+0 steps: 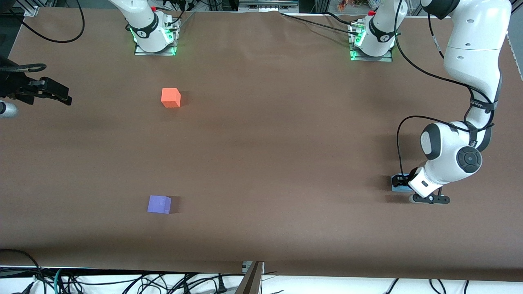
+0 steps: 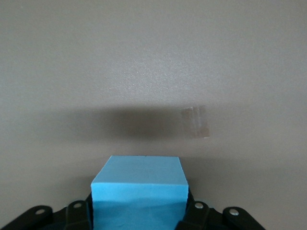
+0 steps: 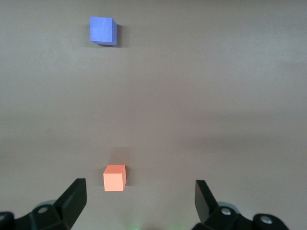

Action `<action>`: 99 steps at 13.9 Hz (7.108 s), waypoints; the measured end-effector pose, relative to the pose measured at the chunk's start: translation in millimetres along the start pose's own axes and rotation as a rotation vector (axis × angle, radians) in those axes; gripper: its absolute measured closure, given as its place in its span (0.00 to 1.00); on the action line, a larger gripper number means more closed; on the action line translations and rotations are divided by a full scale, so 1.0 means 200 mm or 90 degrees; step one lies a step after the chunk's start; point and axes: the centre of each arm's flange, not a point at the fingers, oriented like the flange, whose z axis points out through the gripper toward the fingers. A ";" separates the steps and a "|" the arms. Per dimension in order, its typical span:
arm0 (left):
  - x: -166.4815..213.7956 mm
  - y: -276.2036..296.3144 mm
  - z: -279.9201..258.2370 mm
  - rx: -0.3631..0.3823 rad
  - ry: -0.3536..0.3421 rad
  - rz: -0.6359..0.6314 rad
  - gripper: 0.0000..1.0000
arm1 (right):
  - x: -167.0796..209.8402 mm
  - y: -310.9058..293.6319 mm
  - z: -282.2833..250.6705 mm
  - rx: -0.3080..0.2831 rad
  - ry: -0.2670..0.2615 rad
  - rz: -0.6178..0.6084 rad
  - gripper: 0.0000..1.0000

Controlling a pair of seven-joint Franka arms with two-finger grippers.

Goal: Place blue block between orange and purple blocks

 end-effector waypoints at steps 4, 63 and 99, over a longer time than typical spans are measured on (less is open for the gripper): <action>0.00 0.38 -0.08 -0.051 -0.042 0.033 0.38 | 0.01 0.00 0.01 0.000 -0.002 0.000 0.00; -0.55 0.24 -2.03 -0.004 -0.025 -0.102 0.00 | 0.03 -2.51 2.05 0.093 0.169 -0.202 0.00; -0.51 0.21 -2.07 0.030 -0.011 -0.032 0.00 | 0.14 -0.61 1.89 0.004 0.065 0.008 0.43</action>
